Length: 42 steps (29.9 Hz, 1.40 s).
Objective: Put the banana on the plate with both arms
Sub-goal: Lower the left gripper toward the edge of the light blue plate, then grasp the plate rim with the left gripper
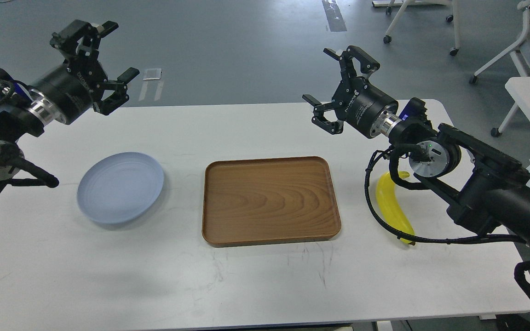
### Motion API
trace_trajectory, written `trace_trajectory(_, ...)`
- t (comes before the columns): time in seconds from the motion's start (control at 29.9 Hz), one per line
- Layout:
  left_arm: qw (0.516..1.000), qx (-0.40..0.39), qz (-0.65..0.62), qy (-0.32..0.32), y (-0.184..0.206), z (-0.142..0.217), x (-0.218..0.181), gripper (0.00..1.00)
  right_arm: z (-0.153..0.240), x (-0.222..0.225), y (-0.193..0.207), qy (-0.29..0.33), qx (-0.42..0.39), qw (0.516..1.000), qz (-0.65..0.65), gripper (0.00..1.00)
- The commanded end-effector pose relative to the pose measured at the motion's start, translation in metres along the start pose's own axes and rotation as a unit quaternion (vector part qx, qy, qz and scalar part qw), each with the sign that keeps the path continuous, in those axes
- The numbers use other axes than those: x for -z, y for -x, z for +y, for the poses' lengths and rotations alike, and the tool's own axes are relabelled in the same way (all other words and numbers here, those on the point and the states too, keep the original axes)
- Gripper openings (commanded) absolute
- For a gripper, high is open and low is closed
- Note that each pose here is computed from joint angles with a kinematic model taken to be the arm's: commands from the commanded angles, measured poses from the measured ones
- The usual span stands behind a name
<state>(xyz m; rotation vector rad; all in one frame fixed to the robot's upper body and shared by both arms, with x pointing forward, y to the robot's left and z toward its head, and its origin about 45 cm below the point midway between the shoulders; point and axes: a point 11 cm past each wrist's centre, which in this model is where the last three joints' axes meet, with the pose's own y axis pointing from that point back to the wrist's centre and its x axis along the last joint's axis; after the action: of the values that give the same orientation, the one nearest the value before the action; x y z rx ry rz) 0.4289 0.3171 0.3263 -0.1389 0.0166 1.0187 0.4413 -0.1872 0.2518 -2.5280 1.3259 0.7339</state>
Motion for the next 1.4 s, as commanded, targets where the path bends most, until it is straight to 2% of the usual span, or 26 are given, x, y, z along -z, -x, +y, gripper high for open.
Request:
trace_trajectory(0.0, 0.995, 0.018, -0.094, 0.017, 0.009, 0.000, -0.009, 0.98, 0.001, 0.001, -0.002, -0.001, -0.002, 1.000, 0.001, 1.00)
trace_trajectory(0.13, 0.957, 0.031, -0.289, 0.008, 0.021, -0.004, -0.005, 0.98, 0.003, 0.001, -0.005, -0.005, -0.006, 1.000, -0.003, 1.00)
trace_trajectory(0.23, 0.946, 0.030, -0.324, -0.007, 0.021, -0.001, 0.004, 0.98, 0.008, 0.007, -0.014, -0.012, -0.017, 1.000, -0.002, 1.00)
trace_trajectory(0.37, 0.929, 0.071, -0.357, -0.071, 0.026, 0.012, 0.043, 0.98, 0.016, 0.010, -0.027, -0.018, -0.034, 0.999, -0.005, 1.00)
trace_trajectory(0.43, 0.899, 0.093, -0.414, -0.103, 0.024, 0.021, 0.061, 0.98, 0.017, 0.010, -0.028, -0.019, -0.036, 0.999, -0.007, 1.00)
trace_trajectory(0.53, 0.862, 0.063, -0.491, -0.113, 0.006, 0.028, 0.071, 0.98, 0.020, 0.015, -0.032, -0.023, -0.041, 0.999, -0.003, 1.00)
trace_trajectory(0.6, 0.857, 0.054, -0.497, -0.121, 0.000, 0.032, 0.076, 0.98, 0.020, 0.015, -0.032, -0.023, -0.041, 0.999, -0.003, 1.00)
trace_trajectory(0.7, 0.837, 0.045, -0.519, -0.170, -0.020, 0.051, 0.103, 0.98, 0.020, 0.017, -0.033, -0.025, -0.042, 0.999, -0.002, 1.00)
trace_trajectory(0.77, 0.800, 0.030, -0.564, -0.205, -0.044, 0.074, 0.122, 0.98, 0.022, 0.016, -0.034, -0.023, -0.044, 0.999, -0.001, 1.00)
trace_trajectory(0.8, 0.800, 0.029, -0.564, -0.205, -0.044, 0.074, 0.123, 0.98, 0.022, 0.016, -0.034, -0.023, -0.044, 0.999, -0.001, 1.00)
trace_trajectory(0.87, 0.768, 0.042, -0.599, -0.224, -0.054, 0.092, 0.140, 0.98, 0.022, 0.013, -0.034, -0.019, -0.043, 0.999, -0.001, 1.00)
trace_trajectory(1.2, 0.724, 0.039, -0.625, -0.289, -0.093, 0.128, 0.171, 0.98, 0.021, 0.012, -0.034, -0.018, -0.043, 0.999, 0.000, 1.00)
trace_trajectory(1.37, 0.720, 0.040, -0.622, -0.305, -0.094, 0.132, 0.181, 0.98, 0.022, 0.013, -0.035, -0.018, -0.045, 0.999, 0.000, 1.00)
